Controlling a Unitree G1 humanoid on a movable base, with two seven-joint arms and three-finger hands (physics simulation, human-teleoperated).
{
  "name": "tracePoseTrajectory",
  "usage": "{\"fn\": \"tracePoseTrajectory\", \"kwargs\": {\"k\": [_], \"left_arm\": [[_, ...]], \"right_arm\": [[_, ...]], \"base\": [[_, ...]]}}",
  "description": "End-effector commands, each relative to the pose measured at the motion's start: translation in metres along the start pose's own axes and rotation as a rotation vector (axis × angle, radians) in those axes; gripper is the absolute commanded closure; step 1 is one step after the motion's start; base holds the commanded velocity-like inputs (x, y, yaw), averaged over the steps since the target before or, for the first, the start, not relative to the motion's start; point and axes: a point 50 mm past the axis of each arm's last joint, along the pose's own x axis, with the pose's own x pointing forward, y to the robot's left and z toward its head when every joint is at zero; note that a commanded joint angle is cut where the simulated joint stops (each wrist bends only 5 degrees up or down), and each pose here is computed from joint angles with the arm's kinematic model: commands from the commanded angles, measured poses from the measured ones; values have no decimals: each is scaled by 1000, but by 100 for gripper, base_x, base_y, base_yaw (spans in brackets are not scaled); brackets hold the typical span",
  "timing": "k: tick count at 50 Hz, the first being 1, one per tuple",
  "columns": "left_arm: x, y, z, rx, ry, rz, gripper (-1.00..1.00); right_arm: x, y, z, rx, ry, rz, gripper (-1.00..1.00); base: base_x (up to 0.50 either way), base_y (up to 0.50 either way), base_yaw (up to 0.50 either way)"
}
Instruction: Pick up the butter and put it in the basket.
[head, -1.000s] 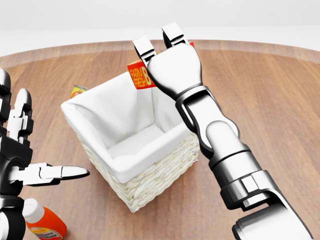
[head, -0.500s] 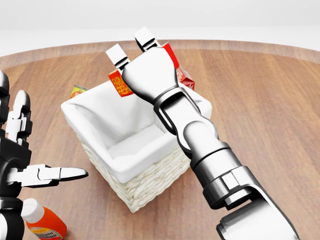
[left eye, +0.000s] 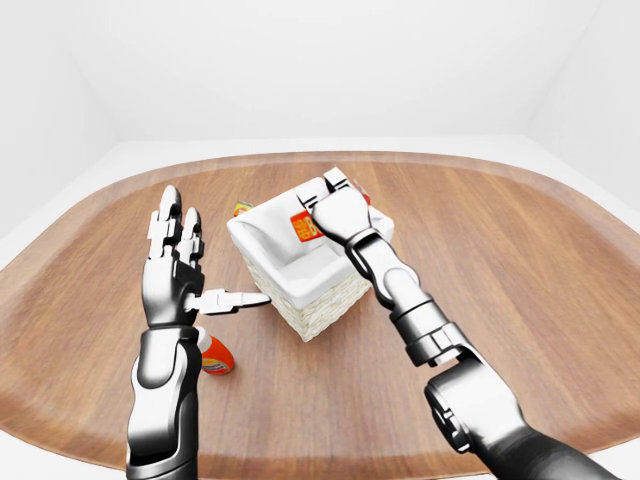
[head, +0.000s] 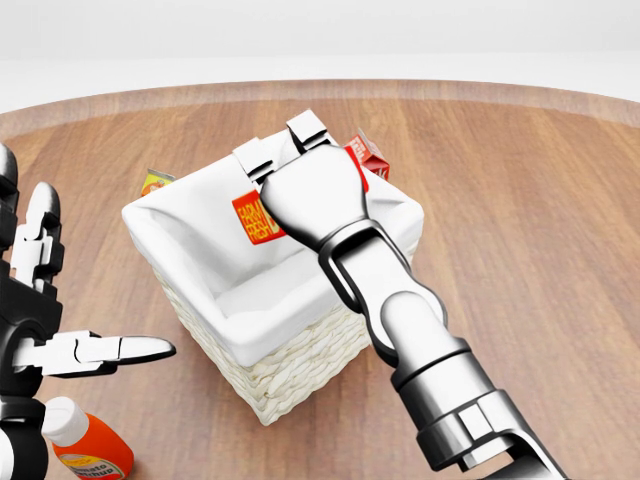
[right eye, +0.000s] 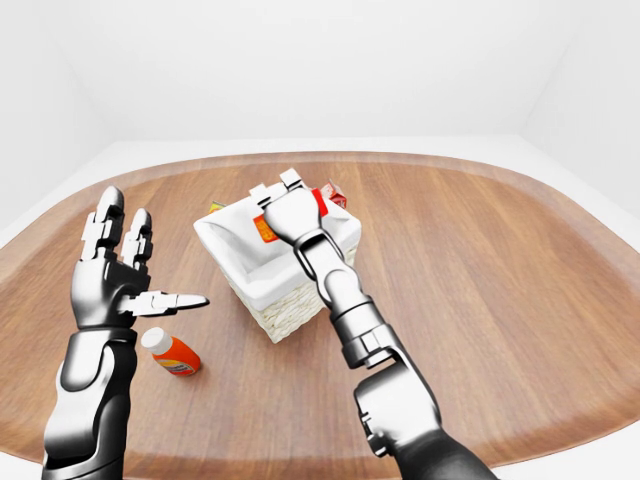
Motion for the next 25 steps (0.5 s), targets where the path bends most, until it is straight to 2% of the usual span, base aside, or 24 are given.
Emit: {"fn": "tracePoseTrajectory", "kwargs": {"k": [1,25], "left_arm": [[-1,0,-1,-1,4,0,-100],[0,0,-3,-2,14,0,-100]], "right_arm": [[-8,-3,0,14,12,-44,100],[-8,-5,8,-4,-6,-64,100]], "base": [[0,0,0],[0,0,0]]}}
